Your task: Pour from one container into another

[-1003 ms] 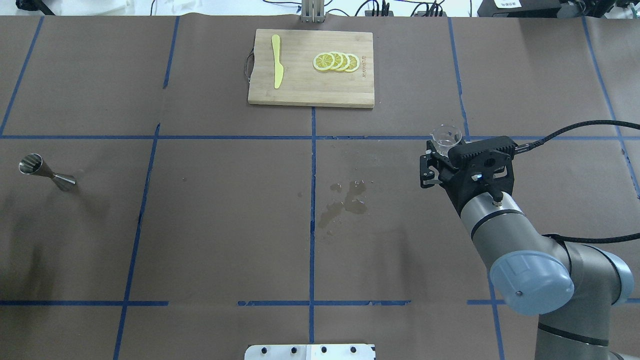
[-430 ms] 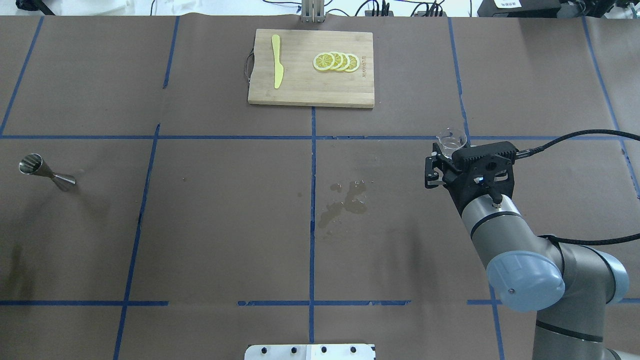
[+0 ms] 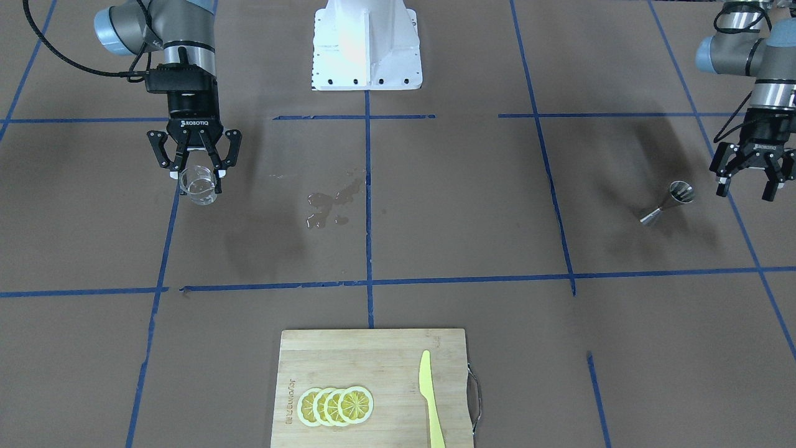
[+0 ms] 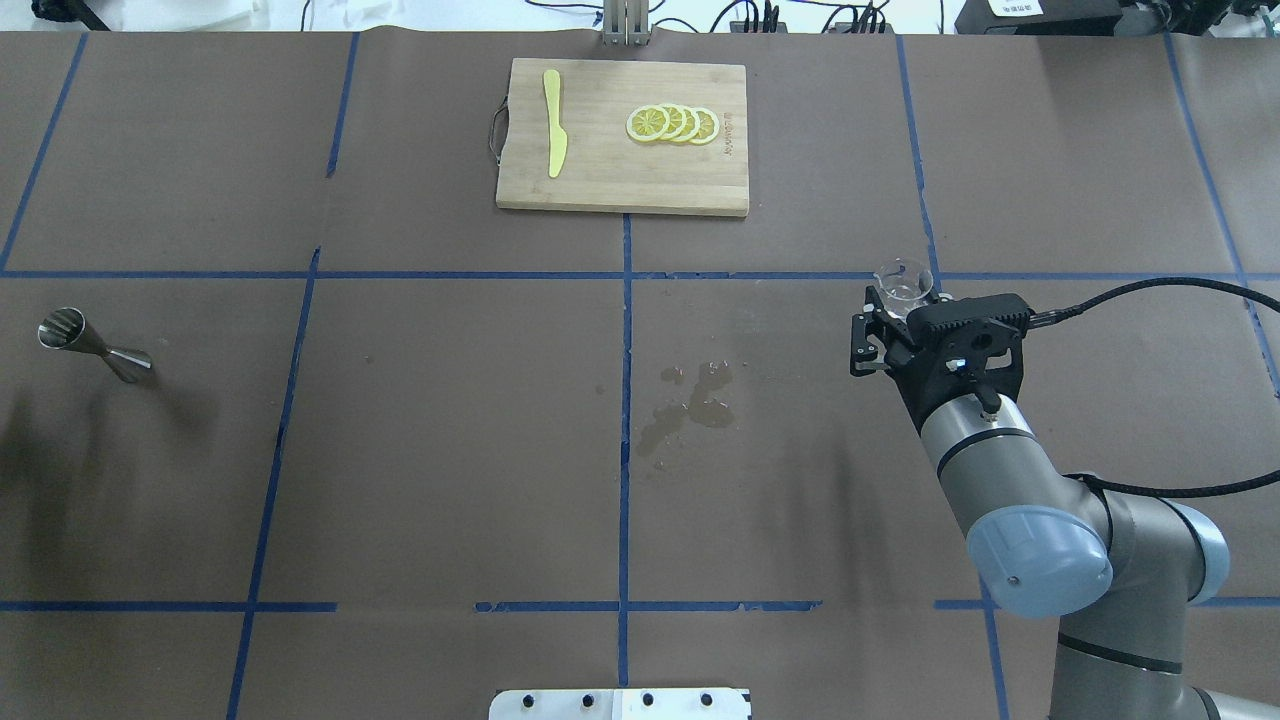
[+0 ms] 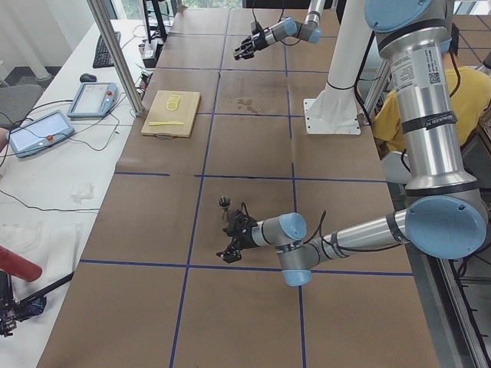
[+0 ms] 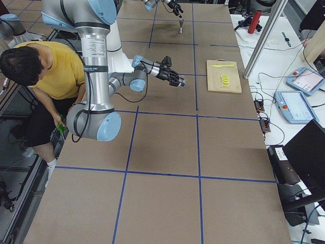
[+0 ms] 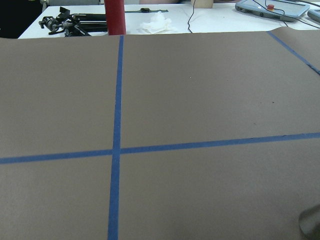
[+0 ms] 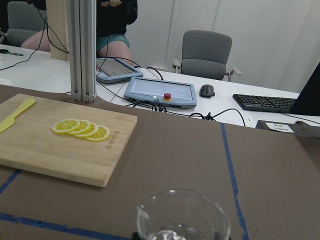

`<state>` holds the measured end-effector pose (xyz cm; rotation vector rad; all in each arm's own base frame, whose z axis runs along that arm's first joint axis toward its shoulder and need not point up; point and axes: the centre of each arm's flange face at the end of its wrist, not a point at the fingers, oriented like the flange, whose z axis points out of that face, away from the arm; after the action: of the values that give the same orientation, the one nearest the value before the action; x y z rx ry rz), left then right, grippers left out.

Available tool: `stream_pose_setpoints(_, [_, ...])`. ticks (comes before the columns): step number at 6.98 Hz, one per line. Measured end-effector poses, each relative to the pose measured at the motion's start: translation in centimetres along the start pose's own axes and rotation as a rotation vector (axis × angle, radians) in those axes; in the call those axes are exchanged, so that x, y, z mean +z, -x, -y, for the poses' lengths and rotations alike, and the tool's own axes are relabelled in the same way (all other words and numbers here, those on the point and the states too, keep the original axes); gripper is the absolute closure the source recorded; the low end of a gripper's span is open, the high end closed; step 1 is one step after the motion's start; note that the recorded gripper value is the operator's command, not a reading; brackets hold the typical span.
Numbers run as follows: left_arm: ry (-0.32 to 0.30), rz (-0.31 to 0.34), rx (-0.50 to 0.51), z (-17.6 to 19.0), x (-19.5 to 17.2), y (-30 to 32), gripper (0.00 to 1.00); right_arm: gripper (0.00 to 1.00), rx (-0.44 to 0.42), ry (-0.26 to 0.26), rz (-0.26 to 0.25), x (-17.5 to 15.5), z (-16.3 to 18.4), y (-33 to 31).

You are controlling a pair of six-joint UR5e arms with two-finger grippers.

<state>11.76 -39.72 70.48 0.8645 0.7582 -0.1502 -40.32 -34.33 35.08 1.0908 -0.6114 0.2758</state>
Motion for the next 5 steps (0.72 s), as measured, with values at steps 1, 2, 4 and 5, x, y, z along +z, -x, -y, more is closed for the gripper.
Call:
stream_pose_setpoints(1, [0.038,0.003,0.047,4.2,1.4,0.9,0.01,0.76,0.011,-0.021,0.002,0.7,-1.3,-0.7])
stream_pose_setpoints(2, [0.08,0.002,0.078,8.0,2.4,1.8,0.01,0.76,0.023,-0.039,0.007,1.5,-3.0,-1.4])
stream_pose_setpoints(4, [0.166,-0.013,0.126,14.3,3.3,3.2,0.01,0.76,0.047,-0.063,0.017,2.8,-7.3,-2.9])
stream_pose_setpoints(5, [0.183,-0.028,0.143,16.1,3.3,3.1,0.01,0.74,0.06,-0.075,0.03,2.9,-10.2,-3.9])
